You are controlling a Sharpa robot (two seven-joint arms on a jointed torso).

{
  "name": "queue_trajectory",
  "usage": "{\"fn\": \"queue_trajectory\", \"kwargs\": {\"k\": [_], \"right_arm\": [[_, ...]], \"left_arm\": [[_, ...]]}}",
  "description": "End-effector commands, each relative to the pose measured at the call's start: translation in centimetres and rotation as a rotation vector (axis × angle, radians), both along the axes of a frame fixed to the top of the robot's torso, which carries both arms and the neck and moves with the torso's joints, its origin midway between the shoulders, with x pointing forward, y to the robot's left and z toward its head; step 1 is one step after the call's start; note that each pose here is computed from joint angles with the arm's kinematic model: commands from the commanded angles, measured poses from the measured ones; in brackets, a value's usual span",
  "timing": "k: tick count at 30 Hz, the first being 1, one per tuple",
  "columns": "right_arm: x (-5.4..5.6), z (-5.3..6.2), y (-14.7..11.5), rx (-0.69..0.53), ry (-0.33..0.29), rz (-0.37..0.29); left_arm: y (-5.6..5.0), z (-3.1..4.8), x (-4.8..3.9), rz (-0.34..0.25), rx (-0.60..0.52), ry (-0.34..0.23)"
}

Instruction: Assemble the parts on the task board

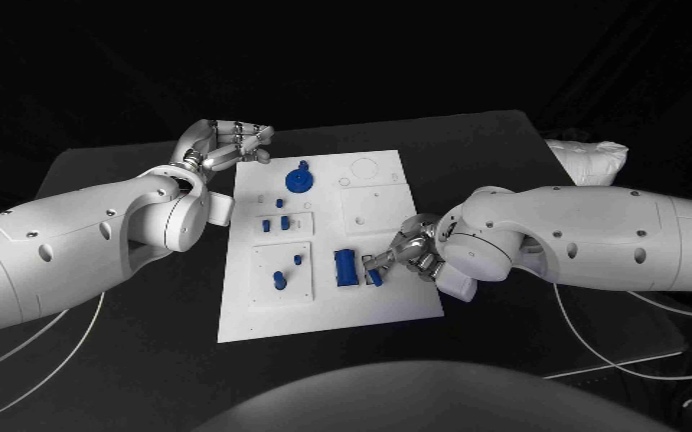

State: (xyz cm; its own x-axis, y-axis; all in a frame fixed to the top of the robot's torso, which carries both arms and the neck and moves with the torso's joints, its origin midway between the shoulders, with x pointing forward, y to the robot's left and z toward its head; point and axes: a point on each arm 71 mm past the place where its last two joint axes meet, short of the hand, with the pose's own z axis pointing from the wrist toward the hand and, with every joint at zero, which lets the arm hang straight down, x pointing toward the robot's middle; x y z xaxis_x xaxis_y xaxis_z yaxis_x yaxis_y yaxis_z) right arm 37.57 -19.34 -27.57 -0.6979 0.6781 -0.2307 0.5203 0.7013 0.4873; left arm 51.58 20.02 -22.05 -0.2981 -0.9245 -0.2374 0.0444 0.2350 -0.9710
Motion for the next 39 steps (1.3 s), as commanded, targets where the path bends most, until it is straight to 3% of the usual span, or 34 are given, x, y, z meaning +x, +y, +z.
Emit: {"fn": "queue_trajectory", "kwargs": {"k": [1, 39], "right_arm": [[-0.11, -0.04, 0.12, -0.002, 0.004, 0.012], [0.00, 0.06, -0.07, -0.015, -0.022, -0.003]], "left_arm": [[-0.28, 0.10, -0.05, -0.020, -0.005, -0.004], [-0.40, 0.10, -0.01, -0.022, -0.006, -0.004]]}}
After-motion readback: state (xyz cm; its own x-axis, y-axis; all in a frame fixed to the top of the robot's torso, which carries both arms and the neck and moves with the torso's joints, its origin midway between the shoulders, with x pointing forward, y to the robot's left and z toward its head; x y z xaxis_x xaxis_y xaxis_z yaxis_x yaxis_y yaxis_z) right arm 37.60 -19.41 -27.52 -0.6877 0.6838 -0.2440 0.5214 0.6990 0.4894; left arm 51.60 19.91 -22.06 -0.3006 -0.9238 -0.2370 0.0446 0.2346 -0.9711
